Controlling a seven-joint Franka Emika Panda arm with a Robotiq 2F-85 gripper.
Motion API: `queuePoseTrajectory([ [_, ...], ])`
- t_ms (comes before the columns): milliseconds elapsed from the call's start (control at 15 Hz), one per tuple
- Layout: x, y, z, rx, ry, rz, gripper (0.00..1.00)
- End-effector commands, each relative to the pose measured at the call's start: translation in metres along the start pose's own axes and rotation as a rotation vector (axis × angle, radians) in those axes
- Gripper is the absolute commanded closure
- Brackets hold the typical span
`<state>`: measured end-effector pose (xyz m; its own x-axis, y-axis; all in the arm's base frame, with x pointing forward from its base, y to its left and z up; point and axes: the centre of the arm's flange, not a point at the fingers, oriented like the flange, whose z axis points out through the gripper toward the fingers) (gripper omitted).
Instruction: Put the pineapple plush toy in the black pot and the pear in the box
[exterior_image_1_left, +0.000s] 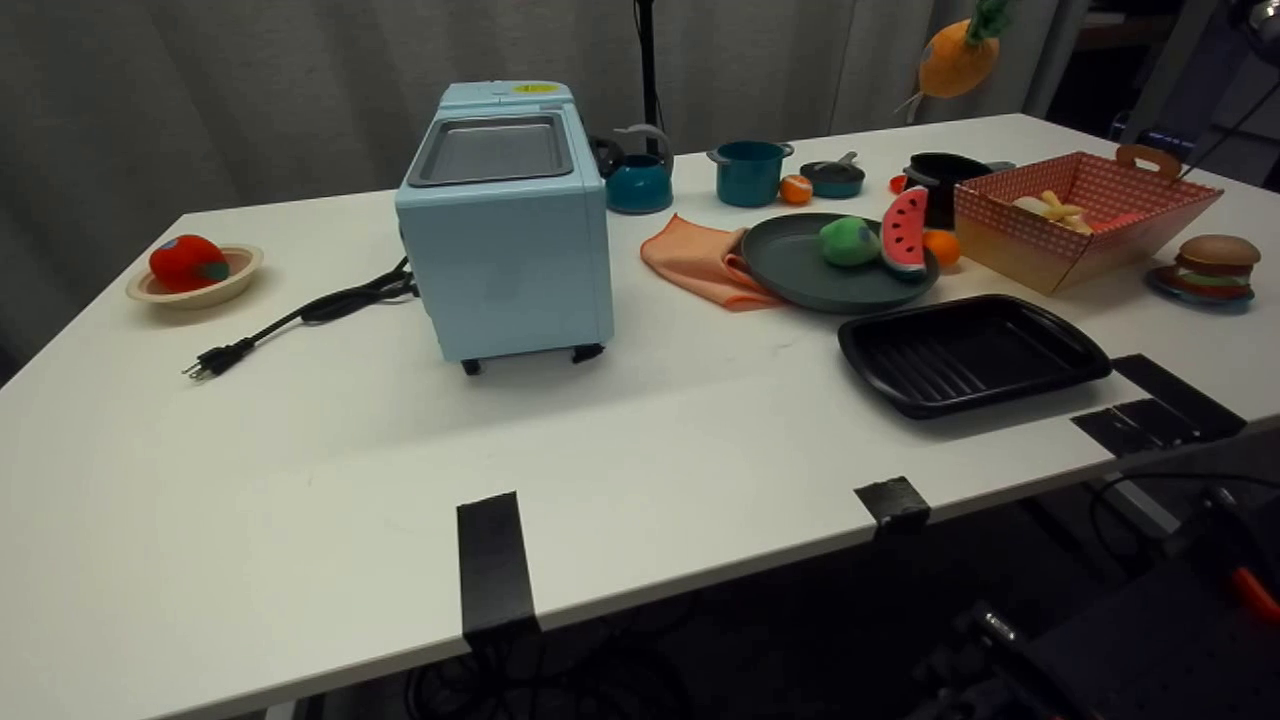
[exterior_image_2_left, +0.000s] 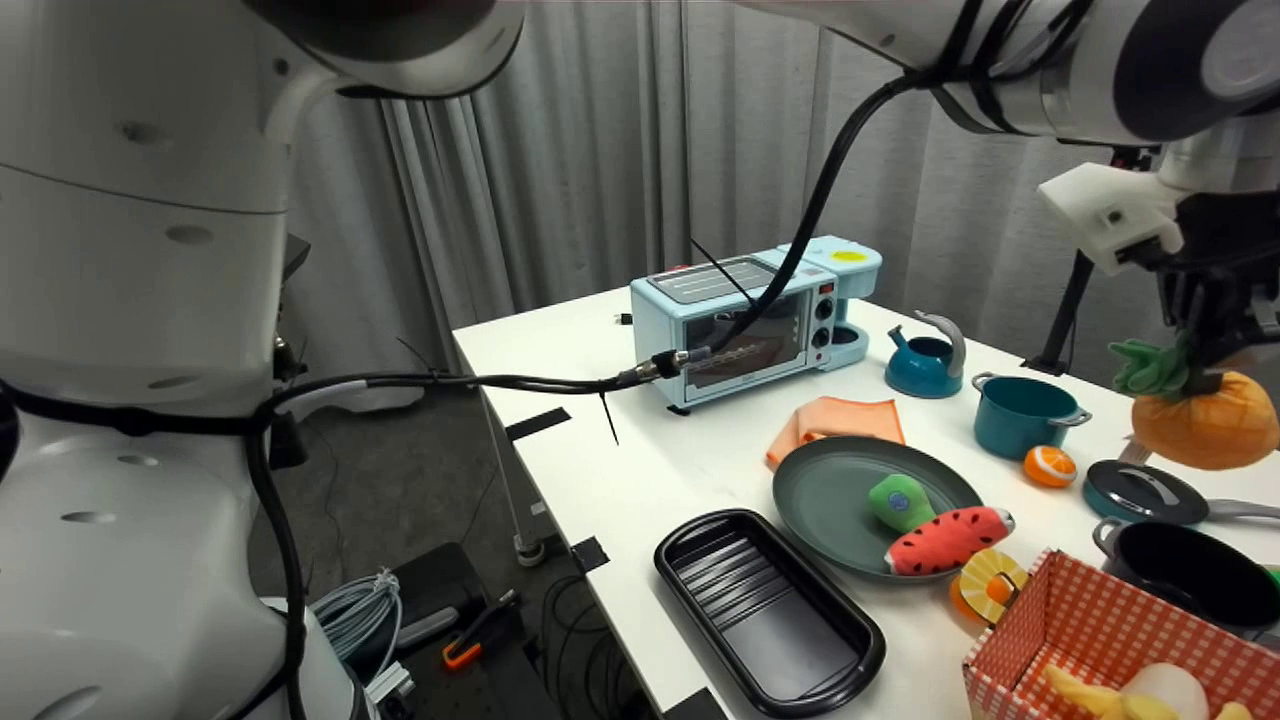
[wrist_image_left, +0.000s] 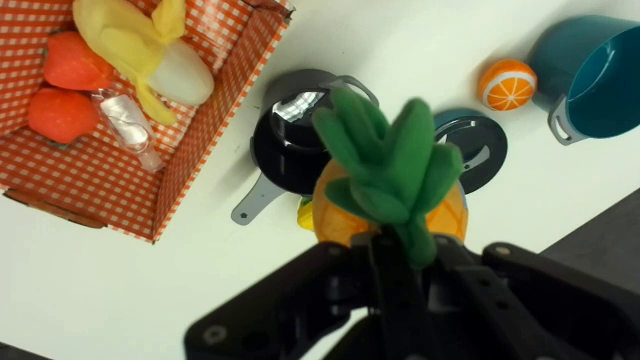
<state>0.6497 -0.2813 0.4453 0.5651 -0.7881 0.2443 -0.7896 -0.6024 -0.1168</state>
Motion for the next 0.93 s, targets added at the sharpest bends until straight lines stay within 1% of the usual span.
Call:
queuePoseTrajectory([
  [0,0.031,0.005,0.020,-0.037,-0.041,0.057,0.98],
  [267,0.046,0.021,0.040,-0.081,-0.071,0.093,0.98],
  [533,0.052,0.031,0.056,-0.113,-0.100,0.129,0.98],
  [600,0.051,0.032,0.059,-0.120,-0.108,0.136,0.68],
  [667,0.050,0.032,0.061,-0.124,-0.114,0.144,0.67],
  [867,0.043,0.028,0.062,-0.132,-0.124,0.138,0.46],
])
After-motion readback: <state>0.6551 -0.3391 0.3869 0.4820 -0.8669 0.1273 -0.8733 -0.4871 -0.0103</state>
